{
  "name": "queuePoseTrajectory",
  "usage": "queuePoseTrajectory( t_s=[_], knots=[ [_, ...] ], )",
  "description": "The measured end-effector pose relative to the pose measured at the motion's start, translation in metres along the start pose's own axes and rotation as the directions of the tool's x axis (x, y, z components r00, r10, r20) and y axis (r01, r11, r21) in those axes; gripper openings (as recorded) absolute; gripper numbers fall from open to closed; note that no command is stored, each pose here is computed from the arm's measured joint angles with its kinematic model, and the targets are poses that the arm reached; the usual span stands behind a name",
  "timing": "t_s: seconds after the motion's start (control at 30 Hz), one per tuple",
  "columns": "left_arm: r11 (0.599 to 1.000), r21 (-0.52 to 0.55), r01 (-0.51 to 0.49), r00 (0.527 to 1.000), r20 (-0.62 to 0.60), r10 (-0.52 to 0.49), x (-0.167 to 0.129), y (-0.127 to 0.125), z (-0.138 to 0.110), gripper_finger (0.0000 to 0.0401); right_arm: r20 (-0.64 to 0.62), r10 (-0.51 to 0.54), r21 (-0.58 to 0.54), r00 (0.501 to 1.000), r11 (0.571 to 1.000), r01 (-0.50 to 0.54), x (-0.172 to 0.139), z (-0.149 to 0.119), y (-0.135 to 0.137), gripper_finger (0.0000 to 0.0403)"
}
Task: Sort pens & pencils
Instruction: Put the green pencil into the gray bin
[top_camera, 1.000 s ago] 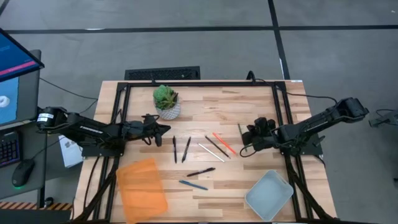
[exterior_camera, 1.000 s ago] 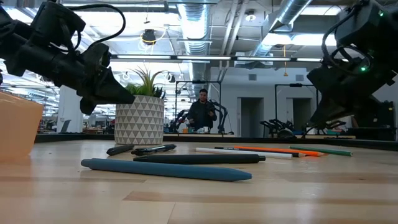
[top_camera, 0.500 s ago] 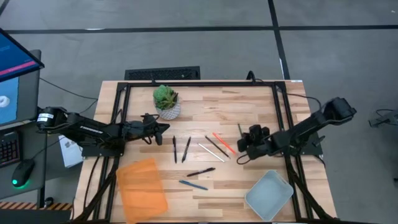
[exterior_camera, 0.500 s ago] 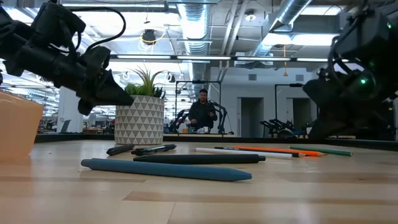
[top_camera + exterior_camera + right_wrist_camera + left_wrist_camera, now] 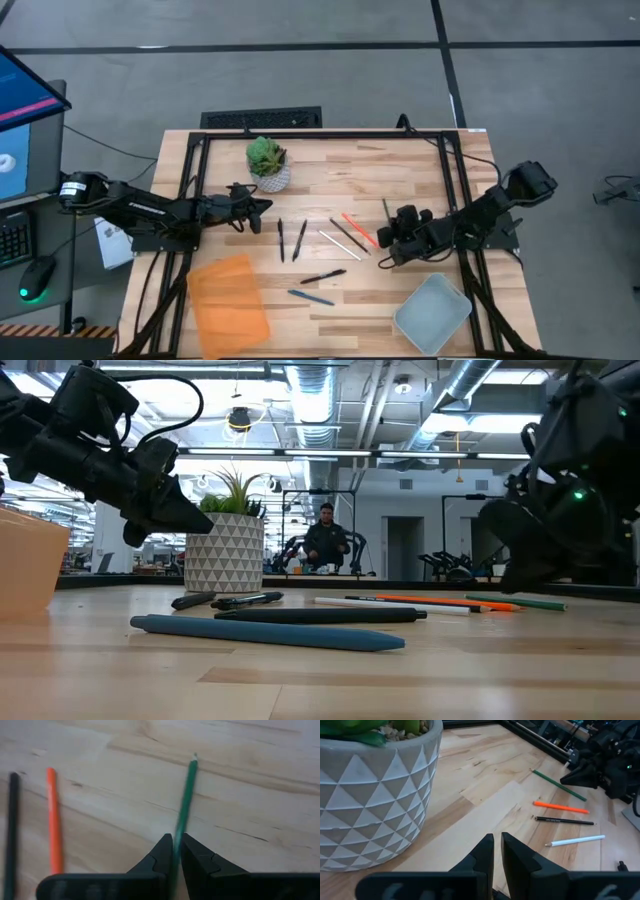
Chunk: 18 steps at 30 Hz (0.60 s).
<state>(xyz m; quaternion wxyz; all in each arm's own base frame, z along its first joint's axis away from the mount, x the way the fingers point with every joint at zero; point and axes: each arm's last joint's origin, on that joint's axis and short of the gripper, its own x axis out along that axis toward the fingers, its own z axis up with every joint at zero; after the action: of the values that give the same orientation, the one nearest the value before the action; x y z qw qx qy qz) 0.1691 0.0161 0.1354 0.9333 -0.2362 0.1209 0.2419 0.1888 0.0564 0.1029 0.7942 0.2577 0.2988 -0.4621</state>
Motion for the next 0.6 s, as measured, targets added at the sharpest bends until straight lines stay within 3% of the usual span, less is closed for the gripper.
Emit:
queuePoseTrajectory(
  t_s=[0.6],
  knots=[
    [1.0, 0.002, -0.012, 1.0, -0.022, 0.012, 0.0, 0.001, -0.002, 0.0025, -0.042, -0.037, 0.051, 0.998, 0.998, 0.039, 0.006, 0.014, 0.005, 0.0063]
  ],
)
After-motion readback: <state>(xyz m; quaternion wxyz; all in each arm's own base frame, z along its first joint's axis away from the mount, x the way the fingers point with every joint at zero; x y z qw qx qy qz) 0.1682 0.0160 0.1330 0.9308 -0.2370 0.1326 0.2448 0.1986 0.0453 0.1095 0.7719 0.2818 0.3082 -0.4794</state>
